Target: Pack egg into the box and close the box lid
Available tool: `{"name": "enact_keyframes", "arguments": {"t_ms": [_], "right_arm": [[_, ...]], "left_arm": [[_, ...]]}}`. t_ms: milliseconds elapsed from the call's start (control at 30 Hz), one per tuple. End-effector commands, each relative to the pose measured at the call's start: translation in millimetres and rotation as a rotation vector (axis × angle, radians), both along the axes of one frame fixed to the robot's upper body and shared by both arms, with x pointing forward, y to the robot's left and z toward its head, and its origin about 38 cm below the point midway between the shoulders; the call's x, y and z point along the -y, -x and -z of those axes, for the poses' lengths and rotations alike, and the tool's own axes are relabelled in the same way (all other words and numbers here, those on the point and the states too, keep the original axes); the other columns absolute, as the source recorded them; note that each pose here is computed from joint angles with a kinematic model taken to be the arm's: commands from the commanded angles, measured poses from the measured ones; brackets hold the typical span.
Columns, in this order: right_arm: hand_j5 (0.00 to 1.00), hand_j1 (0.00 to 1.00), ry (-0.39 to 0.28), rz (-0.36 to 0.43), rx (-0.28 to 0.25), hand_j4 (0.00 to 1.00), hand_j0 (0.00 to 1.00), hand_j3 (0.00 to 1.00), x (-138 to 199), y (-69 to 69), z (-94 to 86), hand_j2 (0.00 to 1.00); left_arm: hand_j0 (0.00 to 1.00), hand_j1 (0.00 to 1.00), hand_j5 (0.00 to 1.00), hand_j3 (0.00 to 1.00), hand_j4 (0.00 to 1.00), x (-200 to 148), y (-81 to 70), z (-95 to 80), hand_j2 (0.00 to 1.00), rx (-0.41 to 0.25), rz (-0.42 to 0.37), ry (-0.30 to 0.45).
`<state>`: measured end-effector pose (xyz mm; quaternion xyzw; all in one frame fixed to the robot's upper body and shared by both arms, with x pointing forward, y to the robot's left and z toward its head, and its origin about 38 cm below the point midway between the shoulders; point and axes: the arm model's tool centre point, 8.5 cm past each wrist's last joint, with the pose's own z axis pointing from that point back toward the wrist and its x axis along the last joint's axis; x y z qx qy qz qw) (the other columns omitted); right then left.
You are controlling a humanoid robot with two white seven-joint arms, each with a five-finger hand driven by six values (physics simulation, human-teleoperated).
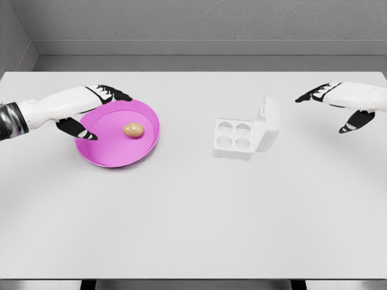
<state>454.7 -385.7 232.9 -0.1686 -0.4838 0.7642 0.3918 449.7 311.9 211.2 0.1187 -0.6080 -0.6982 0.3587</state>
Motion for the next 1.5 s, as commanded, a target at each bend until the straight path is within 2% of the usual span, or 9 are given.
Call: {"name": "enact_keyframes", "arguments": {"t_ms": [0, 233, 500, 600, 667, 833, 1167, 1267, 1467], "right_arm": [[1.00, 1.00, 0.005, -0.002, -0.004, 1.00, 1.00, 1.00, -0.1, 1.6, 0.1, 1.00], [1.00, 1.00, 0.005, -0.003, -0.004, 1.00, 1.00, 1.00, 0.8, 1.4, 0.0, 1.00], [1.00, 1.00, 0.040, -0.021, -0.045, 1.00, 1.00, 1.00, 1.6, 6.6, 12.8, 1.00], [1.00, 1.00, 0.047, -0.020, -0.040, 1.00, 1.00, 1.00, 5.3, 7.1, 9.4, 1.00], [1.00, 1.00, 0.049, 0.010, -0.043, 1.00, 1.00, 1.00, 15.4, 6.0, 9.2, 1.00], [1.00, 1.00, 0.046, 0.023, -0.046, 1.00, 1.00, 1.00, 18.7, 4.0, 10.0, 1.00], [1.00, 1.00, 0.031, -0.002, -0.051, 1.00, 1.00, 1.00, 5.6, 1.9, 15.6, 1.00], [1.00, 1.00, 0.029, -0.019, -0.058, 1.00, 1.00, 1.00, -1.2, 1.9, 19.5, 1.00], [1.00, 1.00, 0.031, -0.001, -0.057, 1.00, 1.00, 1.00, 5.0, 0.4, 17.9, 1.00]], "left_arm": [[1.00, 1.00, 1.00, 1.00, 1.00, 12.0, -4.8, 30.7, 1.00, -0.068, -0.003, -0.009], [1.00, 1.00, 1.00, 1.00, 1.00, 30.1, -8.5, 41.5, 1.00, -0.078, 0.011, 0.002], [1.00, 1.00, 1.00, 1.00, 1.00, 23.0, -11.2, 39.7, 1.00, -0.079, -0.005, -0.006], [1.00, 1.00, 1.00, 1.00, 1.00, 19.7, -15.2, 42.9, 1.00, -0.091, -0.021, -0.007], [1.00, 1.00, 1.00, 1.00, 1.00, 15.7, -19.5, 44.2, 1.00, -0.081, -0.037, -0.066], [1.00, 1.00, 1.00, 1.00, 1.00, 18.0, -22.6, 42.9, 1.00, -0.055, -0.039, -0.128], [1.00, 1.00, 1.00, 1.00, 1.00, 32.9, -27.1, 48.1, 1.00, -0.068, -0.027, -0.095], [0.86, 0.86, 0.86, 0.86, 0.86, 35.2, -27.4, 49.4, 0.86, -0.069, -0.025, -0.096], [0.82, 0.82, 0.82, 0.82, 0.82, 41.4, -28.2, 54.0, 0.82, -0.079, -0.019, -0.089]]}}
